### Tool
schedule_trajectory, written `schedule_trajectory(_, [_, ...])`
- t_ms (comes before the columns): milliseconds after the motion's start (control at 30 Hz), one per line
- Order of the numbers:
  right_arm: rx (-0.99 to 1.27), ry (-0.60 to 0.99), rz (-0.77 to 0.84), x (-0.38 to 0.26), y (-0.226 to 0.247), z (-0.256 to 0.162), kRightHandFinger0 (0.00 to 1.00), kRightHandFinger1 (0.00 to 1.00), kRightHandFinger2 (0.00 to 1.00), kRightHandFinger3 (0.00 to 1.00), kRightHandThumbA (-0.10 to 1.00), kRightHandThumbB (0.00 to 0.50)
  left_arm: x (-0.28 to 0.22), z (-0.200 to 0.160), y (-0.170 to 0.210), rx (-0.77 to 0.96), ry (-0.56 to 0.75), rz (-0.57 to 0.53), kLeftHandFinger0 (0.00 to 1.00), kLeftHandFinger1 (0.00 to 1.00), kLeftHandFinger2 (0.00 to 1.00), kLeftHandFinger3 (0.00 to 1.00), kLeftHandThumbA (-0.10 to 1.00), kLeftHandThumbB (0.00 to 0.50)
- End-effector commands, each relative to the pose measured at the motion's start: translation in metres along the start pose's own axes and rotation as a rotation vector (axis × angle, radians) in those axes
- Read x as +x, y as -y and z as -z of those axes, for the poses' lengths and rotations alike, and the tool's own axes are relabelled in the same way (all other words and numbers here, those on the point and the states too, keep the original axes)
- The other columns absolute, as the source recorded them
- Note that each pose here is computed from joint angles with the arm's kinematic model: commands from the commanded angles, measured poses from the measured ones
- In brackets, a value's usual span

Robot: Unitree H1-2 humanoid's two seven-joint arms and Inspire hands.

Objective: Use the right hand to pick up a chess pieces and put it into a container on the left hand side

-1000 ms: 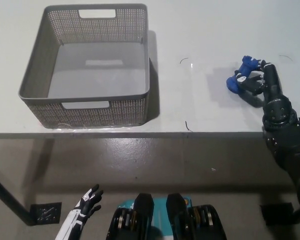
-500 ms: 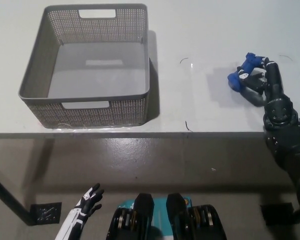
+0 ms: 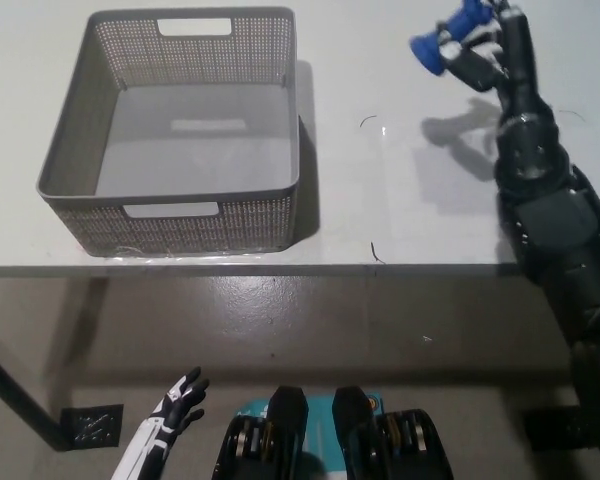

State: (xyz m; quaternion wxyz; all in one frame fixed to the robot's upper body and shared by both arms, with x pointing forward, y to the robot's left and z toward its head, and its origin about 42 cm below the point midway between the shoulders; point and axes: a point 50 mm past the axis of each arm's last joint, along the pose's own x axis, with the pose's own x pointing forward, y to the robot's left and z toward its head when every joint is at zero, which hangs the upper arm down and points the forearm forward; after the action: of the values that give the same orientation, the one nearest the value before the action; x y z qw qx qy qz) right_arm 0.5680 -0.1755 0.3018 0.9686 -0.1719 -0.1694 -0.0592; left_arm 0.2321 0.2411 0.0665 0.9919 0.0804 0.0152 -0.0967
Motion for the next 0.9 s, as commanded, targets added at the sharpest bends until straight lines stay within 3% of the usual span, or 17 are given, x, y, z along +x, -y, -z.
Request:
schedule_trajectory(0, [0.028,0.168,-0.009,0.022,-0.016,-0.073,0.0,0.35,0.78,0.83,-0.1,0.123,0.002,-0.007,-0.003,0.022,0.037,0.015,1.0,1.0,1.0,1.0,1.0,0.247])
schedule_trajectory(167, [0.043,0.211,-0.087,0.019,-0.049,-0.102,0.01,0.43,0.82,0.91,-0.1,0.106,0.003,-0.008,-0.004,0.032,0.041,0.015,1.0,1.0,1.0,1.0,1.0,0.243])
schedule_trajectory(233, [0.046,0.262,-0.134,0.016,-0.067,-0.116,0.0,0.41,0.8,0.89,-0.1,0.101,0.003,-0.008,-0.003,0.037,0.041,0.015,1.0,1.0,1.0,1.0,1.0,0.252])
schedule_trajectory(433, [0.044,0.341,-0.236,0.004,-0.117,-0.152,0.0,0.36,0.79,0.81,-0.1,0.143,0.004,-0.007,-0.003,0.067,0.045,0.01,1.0,1.0,1.0,1.0,1.0,0.351])
schedule_trajectory(500, [0.015,0.375,-0.272,-0.002,-0.135,-0.164,0.0,0.32,0.79,0.82,-0.1,0.124,0.005,-0.008,-0.003,0.068,0.045,0.008,1.0,1.0,1.0,1.0,1.0,0.371])
schedule_trajectory(600, [0.014,0.375,-0.311,-0.008,-0.155,-0.175,0.0,0.35,0.79,0.79,-0.1,0.115,0.004,-0.009,-0.004,0.078,0.052,0.012,1.0,1.0,1.0,1.0,1.0,0.352])
schedule_trajectory(633, [0.026,0.382,-0.325,-0.01,-0.16,-0.178,0.0,0.33,0.79,0.86,-0.1,0.109,0.004,-0.01,-0.004,0.075,0.054,0.011,1.0,1.0,1.0,1.0,1.0,0.351])
schedule_trajectory(700, [-0.006,0.419,-0.338,-0.014,-0.171,-0.185,0.0,0.29,0.72,0.83,-0.1,0.104,0.005,-0.011,-0.005,0.079,0.052,0.012,1.0,1.0,1.0,1.0,1.0,0.343])
schedule_trajectory(800, [-0.028,0.401,-0.353,-0.017,-0.181,-0.192,0.0,0.37,0.73,0.85,-0.1,0.1,0.007,-0.013,-0.005,0.084,0.058,0.016,1.0,1.0,1.0,1.0,1.0,0.318])
schedule_trajectory(867, [-0.06,0.392,-0.371,-0.019,-0.188,-0.192,0.0,0.36,0.72,0.85,-0.1,0.097,0.009,-0.014,-0.006,0.086,0.065,0.017,1.0,1.0,1.0,1.0,1.0,0.294])
